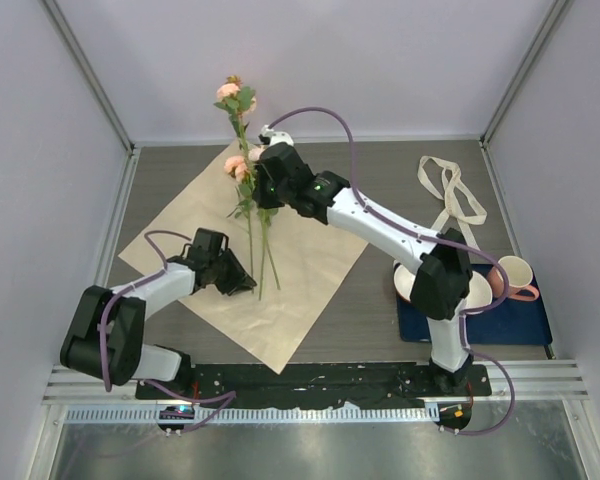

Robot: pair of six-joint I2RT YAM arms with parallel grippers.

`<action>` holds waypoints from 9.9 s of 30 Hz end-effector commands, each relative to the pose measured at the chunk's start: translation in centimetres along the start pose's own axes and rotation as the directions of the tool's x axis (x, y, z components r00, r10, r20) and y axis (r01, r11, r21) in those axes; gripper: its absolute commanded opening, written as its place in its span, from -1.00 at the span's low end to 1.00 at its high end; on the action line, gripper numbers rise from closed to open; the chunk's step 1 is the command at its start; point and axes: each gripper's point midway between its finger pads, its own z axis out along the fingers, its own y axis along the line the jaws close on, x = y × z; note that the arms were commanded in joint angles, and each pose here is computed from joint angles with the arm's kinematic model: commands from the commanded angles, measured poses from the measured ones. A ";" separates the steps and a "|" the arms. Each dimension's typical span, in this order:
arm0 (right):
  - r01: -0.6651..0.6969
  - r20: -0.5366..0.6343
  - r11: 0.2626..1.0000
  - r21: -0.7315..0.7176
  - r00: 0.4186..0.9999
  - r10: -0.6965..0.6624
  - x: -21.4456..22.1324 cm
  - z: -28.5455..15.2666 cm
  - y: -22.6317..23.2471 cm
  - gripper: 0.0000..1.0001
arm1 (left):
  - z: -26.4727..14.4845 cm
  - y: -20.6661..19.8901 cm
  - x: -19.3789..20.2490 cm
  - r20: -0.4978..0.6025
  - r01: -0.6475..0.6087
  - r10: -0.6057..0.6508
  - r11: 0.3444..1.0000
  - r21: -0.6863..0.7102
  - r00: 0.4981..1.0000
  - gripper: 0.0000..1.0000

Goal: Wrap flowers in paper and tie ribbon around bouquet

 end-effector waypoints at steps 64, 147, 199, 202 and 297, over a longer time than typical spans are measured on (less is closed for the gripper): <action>0.025 -0.072 0.999 0.031 0.997 -0.023 11.5 19.8 0.5 -0.99 | -5.8 9.3 -1.0 0.161 0.268 -0.235 0.936 -0.230 0.959 -0.17; -0.743 -0.399 0.657 0.125 0.569 0.719 32.6 -10.9 0.6 0.25 | -1.9 4.6 11.2 -0.074 -0.128 0.119 0.983 -0.130 0.990 -1.00; -0.800 -0.393 0.598 0.043 0.537 0.747 31.5 -11.1 1.2 0.16 | -3.9 2.7 8.6 0.066 -0.113 0.119 0.990 -0.088 0.991 -1.00; -0.814 -0.404 0.579 0.041 0.516 0.755 31.5 -11.0 1.7 0.01 | -4.9 1.9 7.5 0.117 -0.124 0.132 0.990 -0.074 0.984 -0.99; -0.265 -0.309 0.927 -0.265 0.934 0.179 16.6 -3.7 -3.5 0.25 | -1.4 2.0 -0.2 0.125 -0.111 0.130 0.982 -0.150 0.984 -0.34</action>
